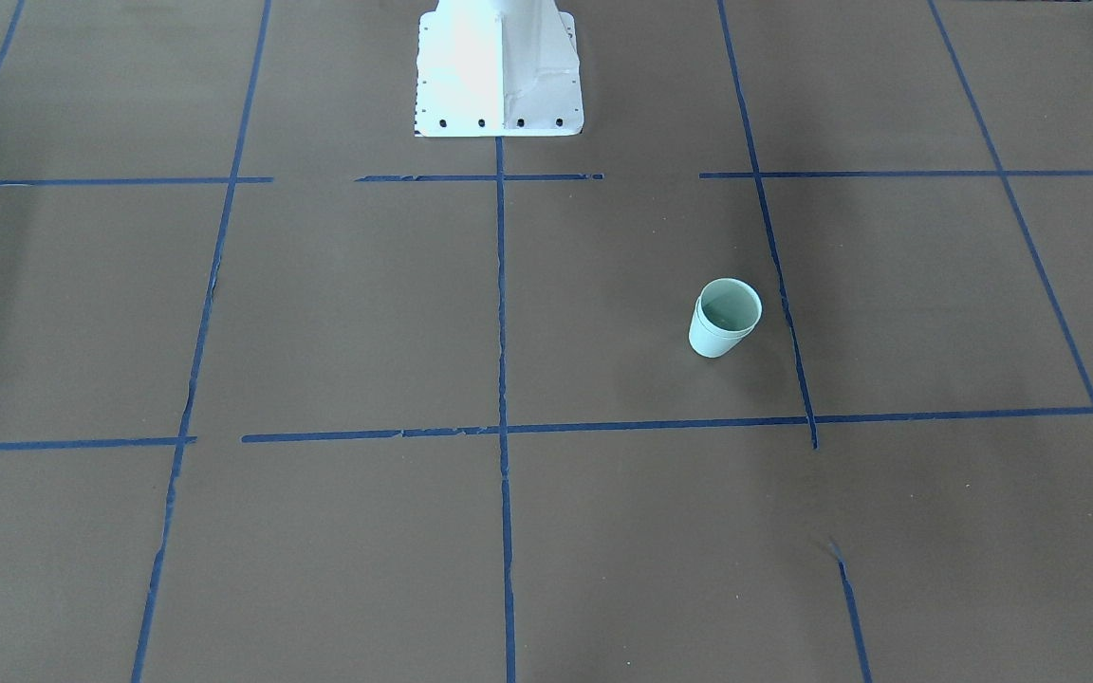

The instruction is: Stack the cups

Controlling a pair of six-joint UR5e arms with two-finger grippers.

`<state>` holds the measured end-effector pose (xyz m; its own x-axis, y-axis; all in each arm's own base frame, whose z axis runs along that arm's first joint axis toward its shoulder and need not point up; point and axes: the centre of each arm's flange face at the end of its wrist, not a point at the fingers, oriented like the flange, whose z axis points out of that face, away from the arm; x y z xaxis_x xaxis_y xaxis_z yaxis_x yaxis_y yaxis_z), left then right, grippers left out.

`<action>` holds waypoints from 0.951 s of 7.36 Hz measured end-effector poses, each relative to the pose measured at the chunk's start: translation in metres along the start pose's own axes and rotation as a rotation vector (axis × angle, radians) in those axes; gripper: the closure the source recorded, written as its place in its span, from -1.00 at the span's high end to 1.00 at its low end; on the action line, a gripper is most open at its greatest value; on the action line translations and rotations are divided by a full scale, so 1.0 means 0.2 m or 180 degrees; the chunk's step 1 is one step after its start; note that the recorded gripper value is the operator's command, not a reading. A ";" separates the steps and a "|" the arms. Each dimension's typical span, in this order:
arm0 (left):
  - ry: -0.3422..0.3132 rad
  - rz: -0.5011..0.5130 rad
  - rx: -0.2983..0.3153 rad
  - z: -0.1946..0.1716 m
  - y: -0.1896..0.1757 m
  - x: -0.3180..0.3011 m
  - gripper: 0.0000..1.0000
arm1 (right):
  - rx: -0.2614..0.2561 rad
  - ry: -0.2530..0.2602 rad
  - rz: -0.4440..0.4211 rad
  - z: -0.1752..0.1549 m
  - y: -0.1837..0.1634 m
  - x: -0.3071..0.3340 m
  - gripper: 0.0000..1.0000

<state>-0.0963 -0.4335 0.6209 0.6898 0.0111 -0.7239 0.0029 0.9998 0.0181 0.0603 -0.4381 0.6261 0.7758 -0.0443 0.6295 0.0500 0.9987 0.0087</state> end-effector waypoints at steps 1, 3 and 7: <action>0.0000 -0.0004 -0.0004 0.01 0.00 -0.01 1.00 | 0.0000 0.0000 0.0000 0.00 0.00 0.00 1.00; 0.0001 -0.0016 -0.0015 0.02 0.00 -0.02 1.00 | 0.0000 0.0000 0.0000 0.00 0.00 0.00 1.00; -0.0001 -0.0009 -0.0009 0.01 -0.01 -0.01 1.00 | 0.0000 0.0000 0.0000 0.00 0.00 0.00 1.00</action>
<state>-0.0965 -0.4354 0.6237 0.6899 0.0083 -0.7238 0.0029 0.9999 0.0142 0.0603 -0.4381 0.6261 0.7757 -0.0443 0.6295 0.0500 0.9987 0.0087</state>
